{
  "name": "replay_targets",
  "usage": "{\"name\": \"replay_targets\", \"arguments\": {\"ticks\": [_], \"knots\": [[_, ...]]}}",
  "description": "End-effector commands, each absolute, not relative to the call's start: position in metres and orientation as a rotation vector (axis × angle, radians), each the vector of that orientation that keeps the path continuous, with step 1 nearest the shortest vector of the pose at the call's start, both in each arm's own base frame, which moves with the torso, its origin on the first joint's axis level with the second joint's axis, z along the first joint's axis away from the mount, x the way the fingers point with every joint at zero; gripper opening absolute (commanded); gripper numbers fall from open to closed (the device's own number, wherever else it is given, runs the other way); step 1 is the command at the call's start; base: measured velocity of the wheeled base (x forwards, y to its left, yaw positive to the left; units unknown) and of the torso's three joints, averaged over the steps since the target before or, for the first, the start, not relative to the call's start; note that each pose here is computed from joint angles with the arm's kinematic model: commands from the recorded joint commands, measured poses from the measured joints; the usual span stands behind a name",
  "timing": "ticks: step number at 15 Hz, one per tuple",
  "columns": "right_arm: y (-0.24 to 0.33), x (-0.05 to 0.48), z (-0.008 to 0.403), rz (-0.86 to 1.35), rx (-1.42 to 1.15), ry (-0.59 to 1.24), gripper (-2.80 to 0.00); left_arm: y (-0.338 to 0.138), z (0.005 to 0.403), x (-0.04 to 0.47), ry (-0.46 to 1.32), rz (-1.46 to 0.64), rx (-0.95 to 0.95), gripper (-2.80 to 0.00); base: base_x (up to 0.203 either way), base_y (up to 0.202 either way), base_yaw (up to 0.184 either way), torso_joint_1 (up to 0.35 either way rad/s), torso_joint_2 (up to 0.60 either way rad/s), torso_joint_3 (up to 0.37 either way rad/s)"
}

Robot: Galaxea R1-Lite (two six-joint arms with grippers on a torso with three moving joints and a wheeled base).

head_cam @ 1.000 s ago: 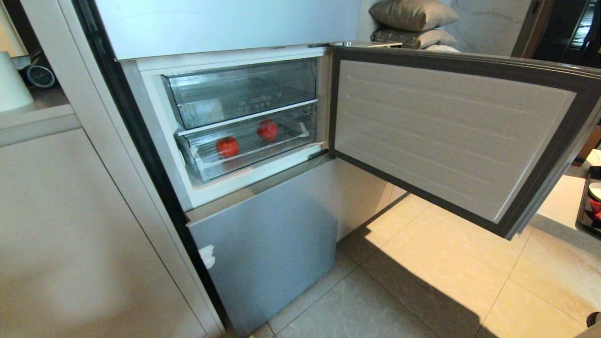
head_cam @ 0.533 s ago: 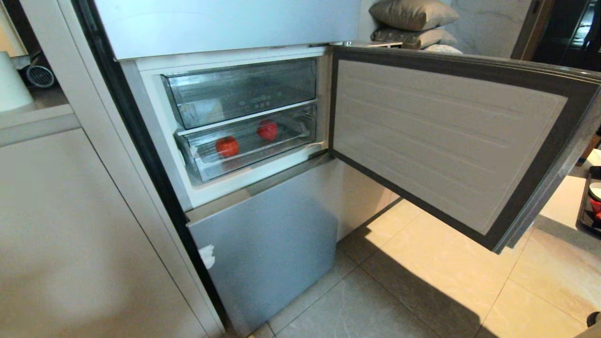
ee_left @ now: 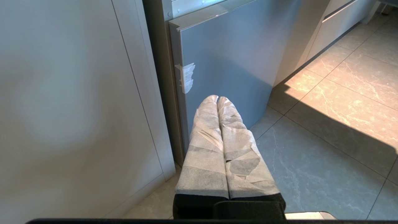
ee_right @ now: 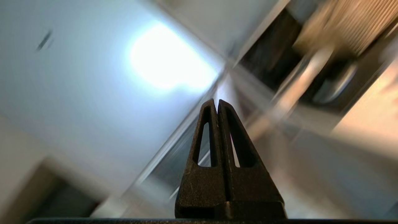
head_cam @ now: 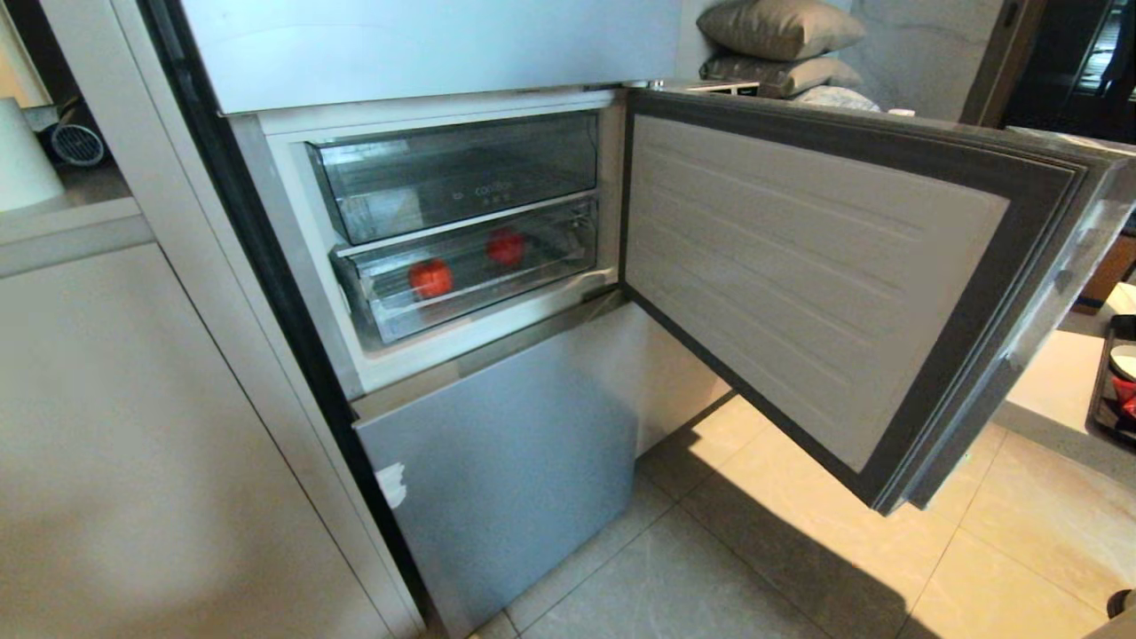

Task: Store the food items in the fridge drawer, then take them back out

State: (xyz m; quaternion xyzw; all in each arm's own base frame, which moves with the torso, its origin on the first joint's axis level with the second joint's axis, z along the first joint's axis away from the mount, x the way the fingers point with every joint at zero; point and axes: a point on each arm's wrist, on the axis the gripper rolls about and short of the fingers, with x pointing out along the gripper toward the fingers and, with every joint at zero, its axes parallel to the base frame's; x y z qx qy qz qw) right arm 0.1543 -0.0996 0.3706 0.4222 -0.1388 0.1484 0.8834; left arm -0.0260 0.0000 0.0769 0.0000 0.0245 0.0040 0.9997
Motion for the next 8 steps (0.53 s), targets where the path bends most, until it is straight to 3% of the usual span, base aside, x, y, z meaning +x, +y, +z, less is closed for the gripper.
{"name": "replay_targets", "arguments": {"ticks": [1,4,8], "knots": [[-0.13,0.176,0.354,0.104,0.818,-0.356,-2.8,0.0,0.077,-0.026,0.049,0.009,0.0,-2.8,0.0,0.0,0.0,0.0,0.0,0.0],[-0.174,0.248,0.287,-0.135,0.74,-0.222,-2.8,0.0,0.077,-0.026,0.049,0.009,0.0,-2.8,0.0,0.0,0.0,0.0,0.0,0.0],[-0.112,0.323,0.23,-0.178,0.572,-0.058,-2.8,0.0,0.077,-0.026,0.049,0.008,0.0,-2.8,0.0,0.0,0.0,0.0,0.0,0.0]]}}
